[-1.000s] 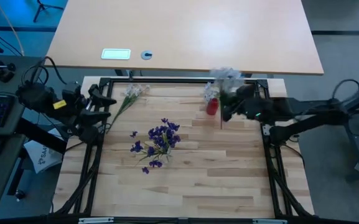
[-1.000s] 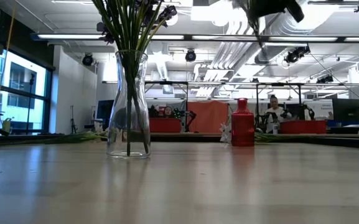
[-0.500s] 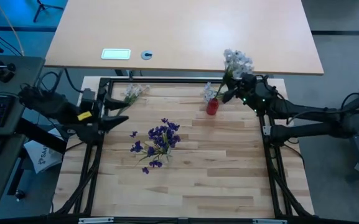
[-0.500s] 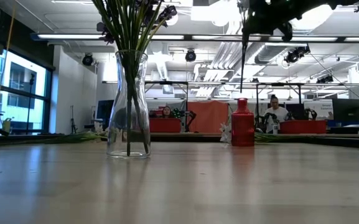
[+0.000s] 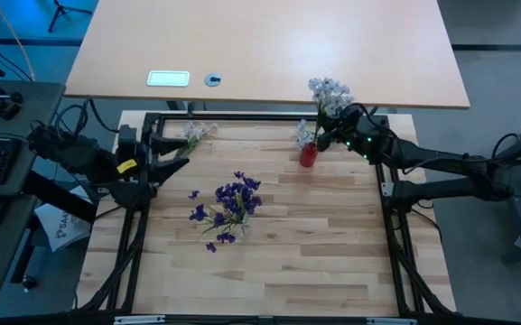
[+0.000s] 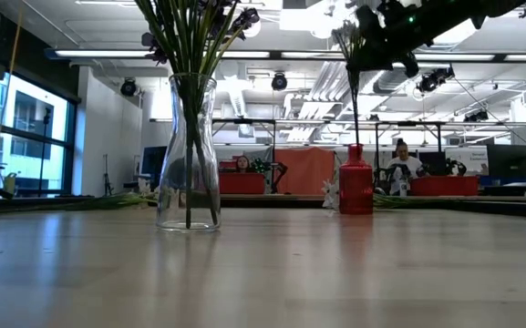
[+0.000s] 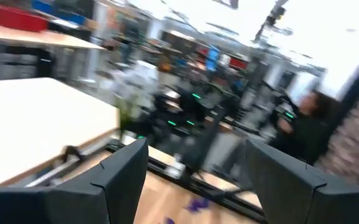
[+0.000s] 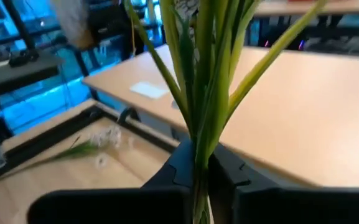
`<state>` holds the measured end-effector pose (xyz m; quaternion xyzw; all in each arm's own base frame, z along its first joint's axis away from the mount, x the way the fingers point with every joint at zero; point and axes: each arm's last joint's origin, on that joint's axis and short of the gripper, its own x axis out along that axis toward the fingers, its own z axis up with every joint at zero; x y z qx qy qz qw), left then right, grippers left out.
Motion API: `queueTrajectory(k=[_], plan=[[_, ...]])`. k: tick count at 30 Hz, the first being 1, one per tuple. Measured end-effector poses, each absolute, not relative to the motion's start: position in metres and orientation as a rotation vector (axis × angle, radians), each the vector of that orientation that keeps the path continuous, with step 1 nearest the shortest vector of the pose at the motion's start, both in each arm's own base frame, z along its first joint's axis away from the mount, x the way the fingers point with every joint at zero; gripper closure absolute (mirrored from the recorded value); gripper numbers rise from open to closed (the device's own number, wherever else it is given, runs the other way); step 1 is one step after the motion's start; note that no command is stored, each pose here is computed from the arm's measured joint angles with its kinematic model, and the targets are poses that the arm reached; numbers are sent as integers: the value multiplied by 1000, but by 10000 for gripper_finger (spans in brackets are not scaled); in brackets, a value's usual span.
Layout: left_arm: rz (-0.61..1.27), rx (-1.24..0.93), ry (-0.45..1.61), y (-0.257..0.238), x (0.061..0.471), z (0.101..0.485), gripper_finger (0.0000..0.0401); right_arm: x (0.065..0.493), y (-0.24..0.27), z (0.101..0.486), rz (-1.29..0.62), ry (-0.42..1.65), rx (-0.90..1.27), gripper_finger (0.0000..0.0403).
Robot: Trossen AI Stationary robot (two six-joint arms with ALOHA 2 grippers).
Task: Sort flowers into vase by color
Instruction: Put the bottom white flowers into the red vase, then put the top left white flowers into the red vase
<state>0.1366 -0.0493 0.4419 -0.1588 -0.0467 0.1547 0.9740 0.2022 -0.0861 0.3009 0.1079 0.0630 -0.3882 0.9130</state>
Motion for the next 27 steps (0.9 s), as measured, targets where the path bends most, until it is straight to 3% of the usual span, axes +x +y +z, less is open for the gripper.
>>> queueTrajectory(k=[4, 13, 16, 20, 27], plan=[[426, -304, -96, -48, 140, 440, 146, 201, -85, 296, -802, 156, 284, 333], [504, -235, -94, -37, 139, 441, 146, 199, -82, 294, -724, 203, 318, 133], [522, -236, -97, -31, 133, 442, 146, 192, -79, 293, -702, 253, 306, 84], [577, -274, -93, -23, 125, 440, 146, 177, -73, 309, -705, 364, 303, 47], [783, -360, 116, 2, 123, 406, 146, 154, -64, 371, -701, 383, 343, 46]])
